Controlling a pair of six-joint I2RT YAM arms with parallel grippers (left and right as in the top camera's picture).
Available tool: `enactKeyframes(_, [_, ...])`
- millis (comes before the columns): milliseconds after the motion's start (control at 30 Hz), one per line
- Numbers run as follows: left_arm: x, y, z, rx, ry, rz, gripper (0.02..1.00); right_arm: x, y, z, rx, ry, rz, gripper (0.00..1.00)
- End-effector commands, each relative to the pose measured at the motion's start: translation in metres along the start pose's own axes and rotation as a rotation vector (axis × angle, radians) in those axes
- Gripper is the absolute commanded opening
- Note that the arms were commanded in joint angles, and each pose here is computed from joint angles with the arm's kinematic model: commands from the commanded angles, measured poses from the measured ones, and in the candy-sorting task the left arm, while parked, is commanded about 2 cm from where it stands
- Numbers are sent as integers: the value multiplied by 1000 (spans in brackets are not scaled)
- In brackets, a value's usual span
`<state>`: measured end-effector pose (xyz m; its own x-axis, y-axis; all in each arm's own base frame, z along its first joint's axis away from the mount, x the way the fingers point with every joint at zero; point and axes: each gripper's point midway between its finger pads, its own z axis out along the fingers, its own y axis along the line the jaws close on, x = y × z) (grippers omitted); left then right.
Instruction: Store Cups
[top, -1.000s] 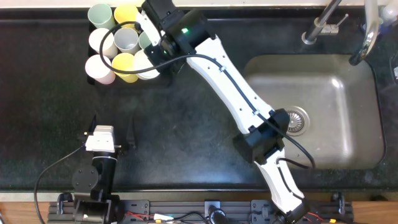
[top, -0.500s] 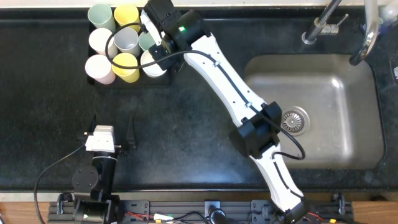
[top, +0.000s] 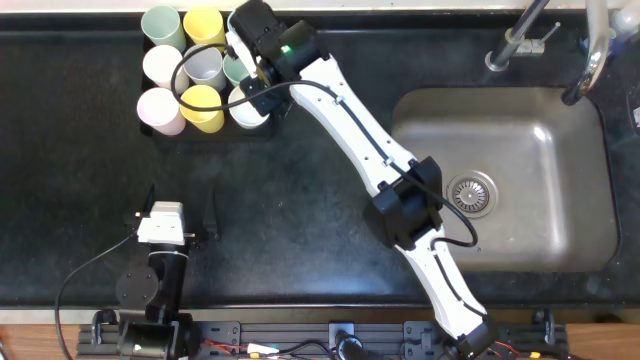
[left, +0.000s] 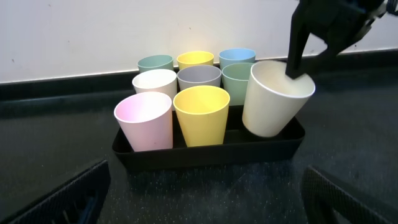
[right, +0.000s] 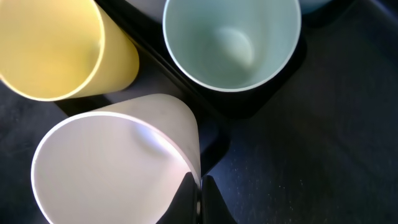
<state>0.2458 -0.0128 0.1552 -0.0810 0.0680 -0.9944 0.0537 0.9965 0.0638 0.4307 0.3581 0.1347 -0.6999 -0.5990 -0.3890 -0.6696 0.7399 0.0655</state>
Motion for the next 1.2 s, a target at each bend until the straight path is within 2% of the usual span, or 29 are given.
enactKeyframes(33, [-1,-3,0,15,-6,23,1000,-6,-6,2,11,-19,-4,42])
enactKeyframes(700, [-1,-3,0,15,-6,23,998,6,-5,19,6,36,-17,45])
enactKeyframes(733, [-1,-3,0,15,-6,23,998,5,-5,19,7,32,-17,152])
enactKeyframes(767, [-1,-3,0,15,-6,23,998,4,-5,19,7,29,-18,354])
enactKeyframes(833, [-1,-3,0,15,-6,23,998,3,-5,19,7,24,-18,682])
enactKeyframes(867, [-1,-3,0,15,-6,23,998,2,-5,19,7,21,-18,998])
enactKeyframes(1067, [-1,-3,0,15,-6,23,1000,-6,-6,6,14,-17,-18,998])
enactKeyframes(1200, [-1,-3,0,15,-6,23,1000,-26,-21,-40,37,-120,6,998])
